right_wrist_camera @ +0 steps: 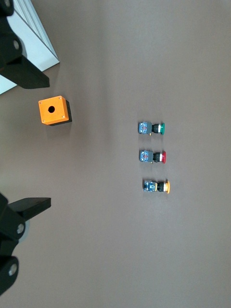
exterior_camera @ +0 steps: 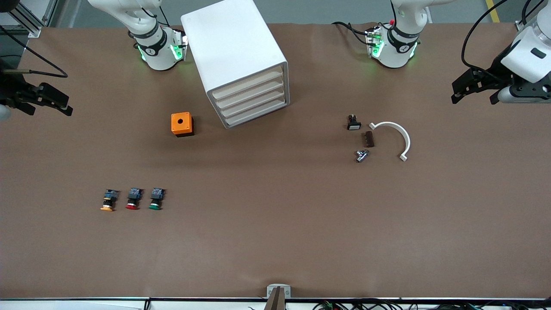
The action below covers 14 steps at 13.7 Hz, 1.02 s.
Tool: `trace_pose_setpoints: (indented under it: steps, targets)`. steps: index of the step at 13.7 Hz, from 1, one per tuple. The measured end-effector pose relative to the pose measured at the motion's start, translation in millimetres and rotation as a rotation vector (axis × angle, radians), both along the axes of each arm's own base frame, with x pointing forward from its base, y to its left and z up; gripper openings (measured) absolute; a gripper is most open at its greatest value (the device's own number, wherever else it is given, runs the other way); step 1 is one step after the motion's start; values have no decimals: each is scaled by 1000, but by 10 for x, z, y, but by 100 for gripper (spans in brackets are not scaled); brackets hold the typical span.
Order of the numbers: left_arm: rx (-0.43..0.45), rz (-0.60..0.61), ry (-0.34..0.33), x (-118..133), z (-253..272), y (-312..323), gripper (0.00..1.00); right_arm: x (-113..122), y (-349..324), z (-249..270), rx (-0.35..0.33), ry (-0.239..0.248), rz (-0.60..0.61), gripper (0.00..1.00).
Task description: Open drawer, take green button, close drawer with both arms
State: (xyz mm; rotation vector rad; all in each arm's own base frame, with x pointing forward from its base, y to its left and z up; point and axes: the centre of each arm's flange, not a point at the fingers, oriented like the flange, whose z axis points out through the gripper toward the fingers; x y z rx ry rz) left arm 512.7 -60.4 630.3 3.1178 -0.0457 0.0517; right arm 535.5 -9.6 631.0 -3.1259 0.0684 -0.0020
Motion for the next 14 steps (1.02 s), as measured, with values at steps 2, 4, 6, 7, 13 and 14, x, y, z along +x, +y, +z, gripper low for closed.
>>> trace_pose_setpoints:
  steps: [2, 4, 6, 7, 13, 14]
  targets:
    - [-7, 0, -1, 94, -3, 13, 100, -1, 0, 3, 0, -1, 0, 100]
    - [-16, 10, -2, 238, -16, 83, 100, -4, 1, 10, 0, -3, 0, 100]
    - [-23, 23, 5, 345, -26, 177, 100, -12, 1, 25, 0, -6, 0, 100]
    - [-25, 26, 11, 372, -23, 201, 100, -17, 1, 35, 0, -8, 0, 100]
    - [-28, 31, 19, 394, -11, 240, 100, -28, 1, 53, 0, -11, 1, 100]
    - [-29, 34, 18, 395, -7, 260, 100, -28, 2, 53, 0, -11, 1, 100]
